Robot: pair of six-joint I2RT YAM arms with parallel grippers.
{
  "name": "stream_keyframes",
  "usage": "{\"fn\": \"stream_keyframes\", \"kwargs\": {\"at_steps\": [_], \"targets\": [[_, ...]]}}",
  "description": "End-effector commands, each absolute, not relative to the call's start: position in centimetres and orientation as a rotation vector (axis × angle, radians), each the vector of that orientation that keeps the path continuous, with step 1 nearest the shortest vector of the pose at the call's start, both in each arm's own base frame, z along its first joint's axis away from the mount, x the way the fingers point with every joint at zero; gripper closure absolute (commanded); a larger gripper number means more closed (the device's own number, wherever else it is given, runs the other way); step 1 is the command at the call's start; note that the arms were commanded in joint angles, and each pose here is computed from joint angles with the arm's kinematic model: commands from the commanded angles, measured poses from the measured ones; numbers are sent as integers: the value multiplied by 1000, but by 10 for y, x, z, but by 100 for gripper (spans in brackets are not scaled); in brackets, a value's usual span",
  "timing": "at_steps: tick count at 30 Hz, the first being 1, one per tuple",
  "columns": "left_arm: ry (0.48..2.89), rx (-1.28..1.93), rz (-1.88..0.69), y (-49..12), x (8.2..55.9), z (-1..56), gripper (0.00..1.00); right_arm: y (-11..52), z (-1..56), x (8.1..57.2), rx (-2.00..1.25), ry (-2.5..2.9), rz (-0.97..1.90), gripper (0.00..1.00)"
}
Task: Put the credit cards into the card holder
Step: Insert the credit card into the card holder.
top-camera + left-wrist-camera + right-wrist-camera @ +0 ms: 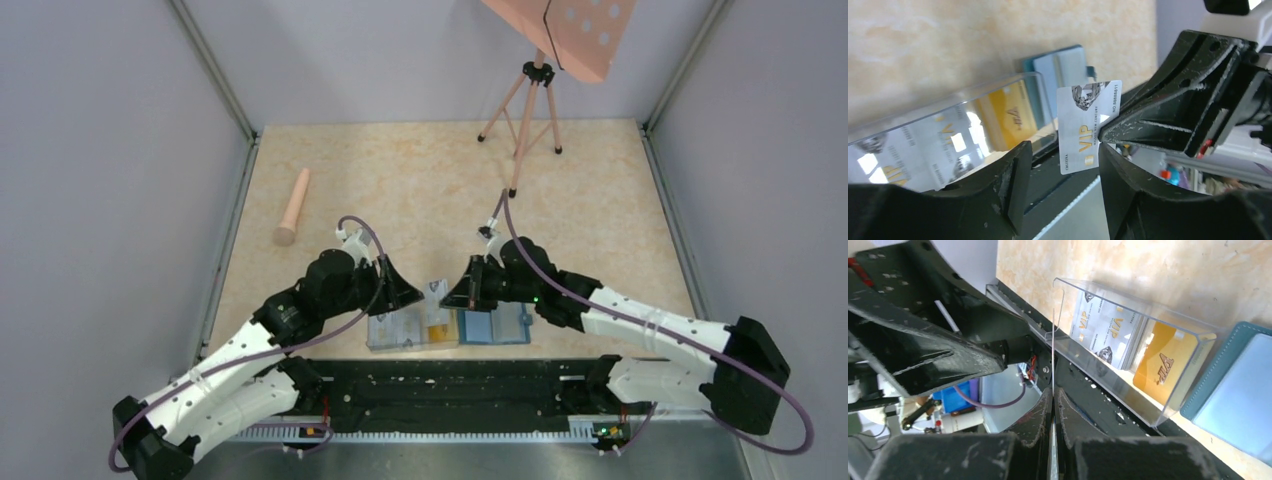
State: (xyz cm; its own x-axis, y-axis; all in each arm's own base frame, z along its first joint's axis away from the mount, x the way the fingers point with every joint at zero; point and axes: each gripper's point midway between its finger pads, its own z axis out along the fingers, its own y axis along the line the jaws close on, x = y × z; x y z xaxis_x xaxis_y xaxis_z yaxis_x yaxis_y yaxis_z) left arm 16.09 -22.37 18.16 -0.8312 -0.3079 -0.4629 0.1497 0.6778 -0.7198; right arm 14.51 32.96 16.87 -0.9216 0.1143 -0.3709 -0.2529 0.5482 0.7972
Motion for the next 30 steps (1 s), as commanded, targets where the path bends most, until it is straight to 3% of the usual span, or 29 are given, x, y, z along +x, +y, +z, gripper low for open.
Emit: {"fn": "stream_keyframes", "kwargs": {"at_steps": [1,9,19,21,26,30], "targets": [[2144,1,-1426,-261,154,223,43,316,200,139,-97,2304,1489,100],[2093,71,-1617,-280,146,234,47,310,220,130,-58,2207,1687,100],[2128,74,-1628,-283,145,228,66,308,225,135,-25,2177,1712,100],[2131,75,-1629,-283,144,227,66,308,224,135,-24,2177,1717,100],[2180,60,-1567,-280,147,218,54,307,228,136,-19,2159,1739,100],[2162,80,-1600,-282,145,223,59,304,224,137,-15,2168,1719,100]]}}
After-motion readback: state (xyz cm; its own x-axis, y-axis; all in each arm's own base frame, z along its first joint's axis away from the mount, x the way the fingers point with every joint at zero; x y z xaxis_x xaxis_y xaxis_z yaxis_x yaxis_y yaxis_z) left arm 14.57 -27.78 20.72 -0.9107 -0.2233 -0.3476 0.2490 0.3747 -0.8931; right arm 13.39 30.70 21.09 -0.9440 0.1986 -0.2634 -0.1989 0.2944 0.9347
